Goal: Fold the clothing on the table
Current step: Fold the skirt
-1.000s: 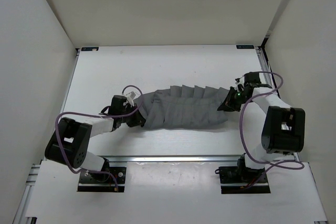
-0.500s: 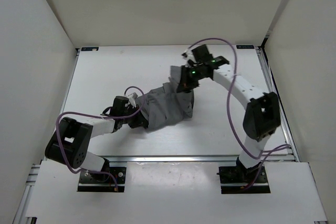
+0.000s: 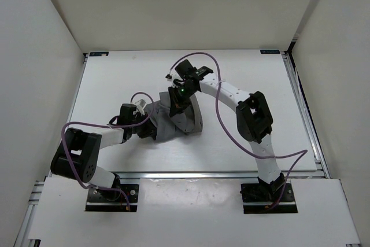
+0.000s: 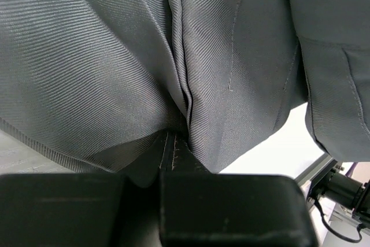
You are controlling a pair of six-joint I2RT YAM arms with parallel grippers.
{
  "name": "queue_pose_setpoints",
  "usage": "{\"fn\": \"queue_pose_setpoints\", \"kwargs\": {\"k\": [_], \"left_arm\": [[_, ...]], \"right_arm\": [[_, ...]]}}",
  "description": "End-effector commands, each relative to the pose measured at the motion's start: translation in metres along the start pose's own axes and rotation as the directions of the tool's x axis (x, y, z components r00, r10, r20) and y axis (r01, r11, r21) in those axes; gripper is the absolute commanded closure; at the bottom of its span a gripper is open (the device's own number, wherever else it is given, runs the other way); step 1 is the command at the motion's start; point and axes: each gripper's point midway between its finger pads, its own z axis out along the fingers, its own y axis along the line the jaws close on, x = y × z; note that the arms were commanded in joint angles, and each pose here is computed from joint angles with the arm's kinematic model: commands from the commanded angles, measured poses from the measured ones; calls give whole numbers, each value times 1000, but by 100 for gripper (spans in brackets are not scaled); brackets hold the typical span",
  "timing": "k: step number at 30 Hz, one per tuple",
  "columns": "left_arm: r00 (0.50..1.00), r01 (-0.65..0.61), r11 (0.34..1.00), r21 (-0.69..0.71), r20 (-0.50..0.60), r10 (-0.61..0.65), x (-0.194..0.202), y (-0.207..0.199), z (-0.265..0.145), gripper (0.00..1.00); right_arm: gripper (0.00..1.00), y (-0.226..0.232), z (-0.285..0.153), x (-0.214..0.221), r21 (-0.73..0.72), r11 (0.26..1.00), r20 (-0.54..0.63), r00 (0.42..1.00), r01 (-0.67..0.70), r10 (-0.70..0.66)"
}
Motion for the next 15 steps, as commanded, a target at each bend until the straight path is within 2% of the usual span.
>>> {"fn": "queue_pose_setpoints", "kwargs": {"k": [1,15], "left_arm": [[999,-21,1000,16,41,20,-15,-7,-1,100],[999,-3,1000,14,35,2,-10,-2,-3,100]], "right_arm": [[100,23,-1,-14,-74,997,19,999,36,-35],[100,38,27,-22,-228,973,0,999,40,-41]]}}
